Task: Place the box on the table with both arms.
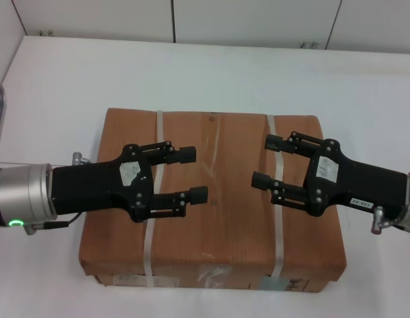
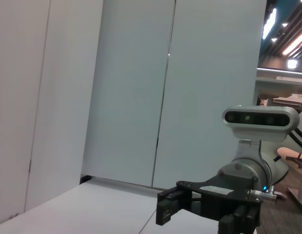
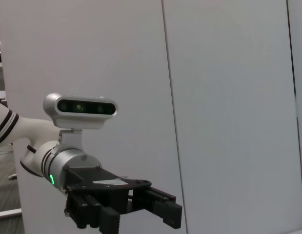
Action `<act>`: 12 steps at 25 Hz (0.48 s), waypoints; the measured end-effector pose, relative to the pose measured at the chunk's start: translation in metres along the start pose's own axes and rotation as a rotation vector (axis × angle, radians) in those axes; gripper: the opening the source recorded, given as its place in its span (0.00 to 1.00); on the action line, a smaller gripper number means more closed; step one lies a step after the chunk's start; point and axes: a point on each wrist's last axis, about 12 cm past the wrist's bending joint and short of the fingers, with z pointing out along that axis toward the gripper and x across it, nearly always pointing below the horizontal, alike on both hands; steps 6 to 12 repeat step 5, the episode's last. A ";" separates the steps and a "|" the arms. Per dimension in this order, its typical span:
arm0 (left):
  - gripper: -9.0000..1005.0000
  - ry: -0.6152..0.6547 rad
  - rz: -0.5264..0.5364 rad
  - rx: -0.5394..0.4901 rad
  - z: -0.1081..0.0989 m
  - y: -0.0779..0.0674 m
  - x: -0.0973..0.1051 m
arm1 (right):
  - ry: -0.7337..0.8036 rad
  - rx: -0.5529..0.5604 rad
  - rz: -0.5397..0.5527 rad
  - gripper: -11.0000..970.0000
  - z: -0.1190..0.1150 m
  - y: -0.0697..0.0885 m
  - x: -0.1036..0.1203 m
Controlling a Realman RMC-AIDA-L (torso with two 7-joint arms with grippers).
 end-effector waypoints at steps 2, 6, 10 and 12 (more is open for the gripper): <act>0.75 -0.002 0.002 0.001 0.001 0.000 0.000 | -0.001 0.001 -0.001 0.75 0.000 0.000 0.000; 0.75 -0.003 0.001 0.001 0.001 -0.001 0.000 | -0.002 0.002 -0.002 0.75 0.000 0.000 0.000; 0.75 -0.003 0.001 0.001 0.001 -0.001 0.000 | -0.002 0.002 -0.002 0.75 0.000 0.000 0.000; 0.75 -0.003 0.001 0.001 0.001 -0.001 0.000 | -0.002 0.002 -0.002 0.75 0.000 0.000 0.000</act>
